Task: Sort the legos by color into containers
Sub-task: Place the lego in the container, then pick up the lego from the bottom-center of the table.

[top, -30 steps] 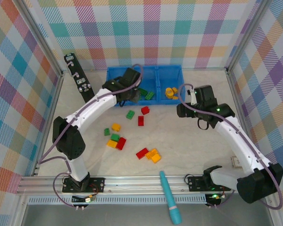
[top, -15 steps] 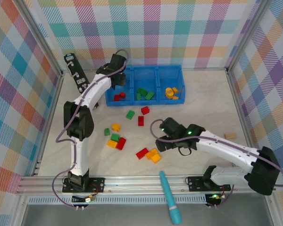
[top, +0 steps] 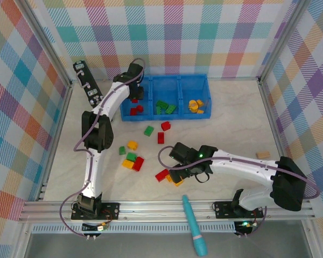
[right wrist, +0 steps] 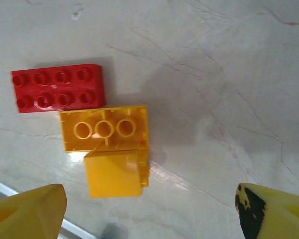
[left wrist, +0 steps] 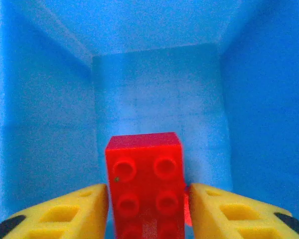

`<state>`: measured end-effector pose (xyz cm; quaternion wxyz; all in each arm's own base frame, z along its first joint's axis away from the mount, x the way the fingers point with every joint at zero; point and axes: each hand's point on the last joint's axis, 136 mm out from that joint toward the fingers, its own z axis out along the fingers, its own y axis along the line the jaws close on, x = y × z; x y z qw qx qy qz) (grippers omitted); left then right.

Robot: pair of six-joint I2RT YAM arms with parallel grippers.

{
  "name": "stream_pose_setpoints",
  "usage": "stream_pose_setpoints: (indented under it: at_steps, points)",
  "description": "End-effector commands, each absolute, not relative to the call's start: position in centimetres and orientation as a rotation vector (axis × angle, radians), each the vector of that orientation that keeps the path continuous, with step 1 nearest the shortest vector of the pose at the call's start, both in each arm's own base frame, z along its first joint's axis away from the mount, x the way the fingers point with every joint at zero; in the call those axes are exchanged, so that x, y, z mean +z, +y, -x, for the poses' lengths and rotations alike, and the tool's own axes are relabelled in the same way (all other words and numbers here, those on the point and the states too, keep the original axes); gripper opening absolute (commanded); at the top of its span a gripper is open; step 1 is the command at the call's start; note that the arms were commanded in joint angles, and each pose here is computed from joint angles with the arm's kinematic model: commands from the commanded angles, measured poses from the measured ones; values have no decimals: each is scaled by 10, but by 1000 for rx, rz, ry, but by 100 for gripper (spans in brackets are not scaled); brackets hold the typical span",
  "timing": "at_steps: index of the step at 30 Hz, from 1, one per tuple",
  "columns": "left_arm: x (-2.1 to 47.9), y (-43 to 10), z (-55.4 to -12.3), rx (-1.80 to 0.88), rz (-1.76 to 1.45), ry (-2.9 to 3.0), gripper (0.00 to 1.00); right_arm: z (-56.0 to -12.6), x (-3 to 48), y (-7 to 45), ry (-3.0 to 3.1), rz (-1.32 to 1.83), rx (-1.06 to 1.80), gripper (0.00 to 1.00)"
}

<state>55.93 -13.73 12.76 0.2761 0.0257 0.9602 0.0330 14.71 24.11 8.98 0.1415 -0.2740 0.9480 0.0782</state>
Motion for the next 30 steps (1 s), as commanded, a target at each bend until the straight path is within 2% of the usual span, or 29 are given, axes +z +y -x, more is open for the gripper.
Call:
stream_pose_setpoints:
  at_steps: [1,5,9,15,19,30]
  points:
    - [146,-134,-554,68,-48,2579,57,-143,102,251,2728,814,278,88]
    - [181,-134,-550,40,-63,2521,62,-133,89,247,2770,843,271,87]
    - [241,-136,-541,-14,-96,2423,65,-128,77,245,2800,867,249,87]
    - [333,-125,-510,-28,-115,2273,69,-127,66,247,2813,855,243,87]
    - [376,-119,-483,-47,-130,2204,71,-123,54,247,2836,892,215,86]
    - [438,-78,-402,81,-149,2106,74,-114,31,245,2898,929,153,84]
